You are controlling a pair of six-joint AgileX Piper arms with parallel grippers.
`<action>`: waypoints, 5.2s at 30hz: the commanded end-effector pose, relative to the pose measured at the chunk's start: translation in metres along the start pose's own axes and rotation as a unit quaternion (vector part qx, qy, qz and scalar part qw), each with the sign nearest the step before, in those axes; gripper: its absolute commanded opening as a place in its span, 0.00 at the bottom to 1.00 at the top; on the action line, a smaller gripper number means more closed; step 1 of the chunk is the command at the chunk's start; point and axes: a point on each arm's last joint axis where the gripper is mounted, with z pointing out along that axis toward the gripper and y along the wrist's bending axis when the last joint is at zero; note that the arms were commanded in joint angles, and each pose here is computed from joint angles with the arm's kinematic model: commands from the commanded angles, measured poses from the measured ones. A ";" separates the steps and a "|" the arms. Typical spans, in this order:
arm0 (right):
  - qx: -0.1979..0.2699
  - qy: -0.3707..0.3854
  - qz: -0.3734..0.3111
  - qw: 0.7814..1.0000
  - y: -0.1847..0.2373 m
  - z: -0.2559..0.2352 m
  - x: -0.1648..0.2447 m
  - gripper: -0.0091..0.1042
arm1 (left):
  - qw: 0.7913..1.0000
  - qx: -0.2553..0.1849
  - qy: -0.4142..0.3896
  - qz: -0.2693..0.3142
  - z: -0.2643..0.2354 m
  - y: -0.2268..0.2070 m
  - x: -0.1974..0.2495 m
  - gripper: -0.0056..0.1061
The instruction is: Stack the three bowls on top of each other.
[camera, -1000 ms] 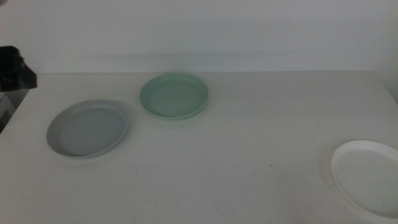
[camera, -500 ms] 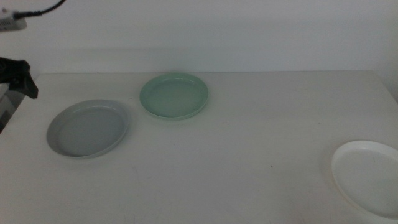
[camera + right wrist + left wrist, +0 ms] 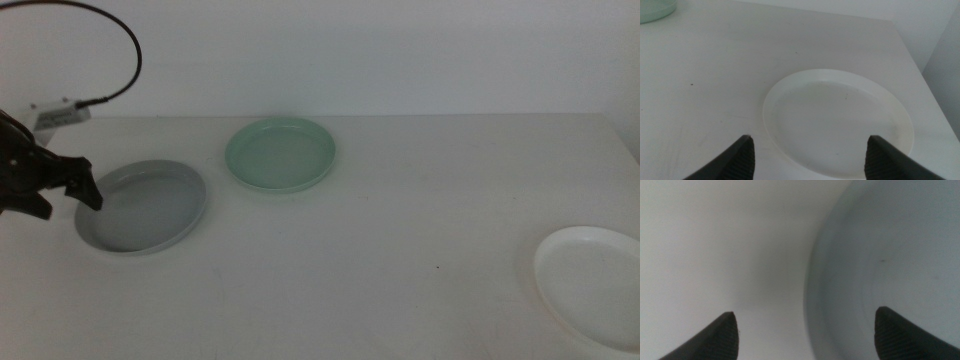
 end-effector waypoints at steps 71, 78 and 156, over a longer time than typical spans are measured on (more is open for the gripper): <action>0.016 -0.050 -0.005 0.999 -0.002 -0.003 -0.009 0.58 | 0.984 0.100 -0.104 0.107 -0.053 -0.280 0.085 0.99; 0.016 -0.050 -0.005 0.999 -0.002 -0.003 -0.009 0.58 | 0.958 -0.043 -0.253 0.125 -0.090 -0.264 0.046 0.99; 0.016 -0.050 -0.005 0.999 -0.002 -0.003 -0.009 0.58 | 0.971 0.104 -0.191 0.096 -0.008 -0.309 0.128 0.05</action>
